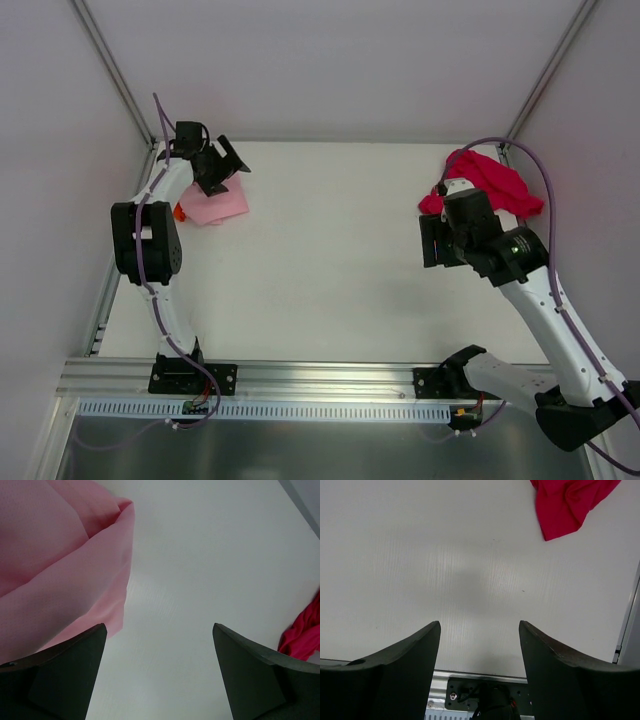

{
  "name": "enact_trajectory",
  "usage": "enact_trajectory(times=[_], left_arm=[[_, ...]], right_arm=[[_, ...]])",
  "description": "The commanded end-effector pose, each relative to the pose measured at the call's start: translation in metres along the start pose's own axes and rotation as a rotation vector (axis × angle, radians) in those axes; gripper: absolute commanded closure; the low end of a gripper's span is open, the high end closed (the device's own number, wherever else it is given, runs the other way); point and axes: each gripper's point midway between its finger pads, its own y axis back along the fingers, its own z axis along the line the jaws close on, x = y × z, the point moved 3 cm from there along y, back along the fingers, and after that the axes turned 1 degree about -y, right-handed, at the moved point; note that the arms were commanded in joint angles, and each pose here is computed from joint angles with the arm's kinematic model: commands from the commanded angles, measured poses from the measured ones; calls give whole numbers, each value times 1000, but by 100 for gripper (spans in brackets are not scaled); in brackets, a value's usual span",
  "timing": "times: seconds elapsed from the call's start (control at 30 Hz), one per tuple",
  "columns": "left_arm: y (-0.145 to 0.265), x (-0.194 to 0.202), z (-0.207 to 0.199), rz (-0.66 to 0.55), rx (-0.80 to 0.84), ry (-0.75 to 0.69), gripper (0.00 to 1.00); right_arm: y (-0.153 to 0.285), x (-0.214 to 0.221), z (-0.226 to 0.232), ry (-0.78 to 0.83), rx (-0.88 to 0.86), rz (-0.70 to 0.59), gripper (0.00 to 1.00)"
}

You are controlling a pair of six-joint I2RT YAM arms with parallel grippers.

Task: Fold and stack the t-shirts
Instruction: Put the neatly folded tshirt into the corner of the board with the left arm

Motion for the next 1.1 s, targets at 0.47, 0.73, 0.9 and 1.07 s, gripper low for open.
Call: enact_trajectory(times=[0.47, 0.73, 0.9, 1.07], left_arm=[[-35, -58, 67, -65, -110, 99, 11], [-33, -77, 110, -125, -251, 133, 10], [-30, -91, 110, -139, -209, 123, 10], [-22, -92, 73, -144, 9, 73, 10]], right_arm=[[71, 1, -41, -135, 151, -94, 33], [88, 27, -52, -214, 163, -115, 34], [84, 38, -49, -213, 143, -86, 34], [64, 44, -34, -198, 81, -39, 34]])
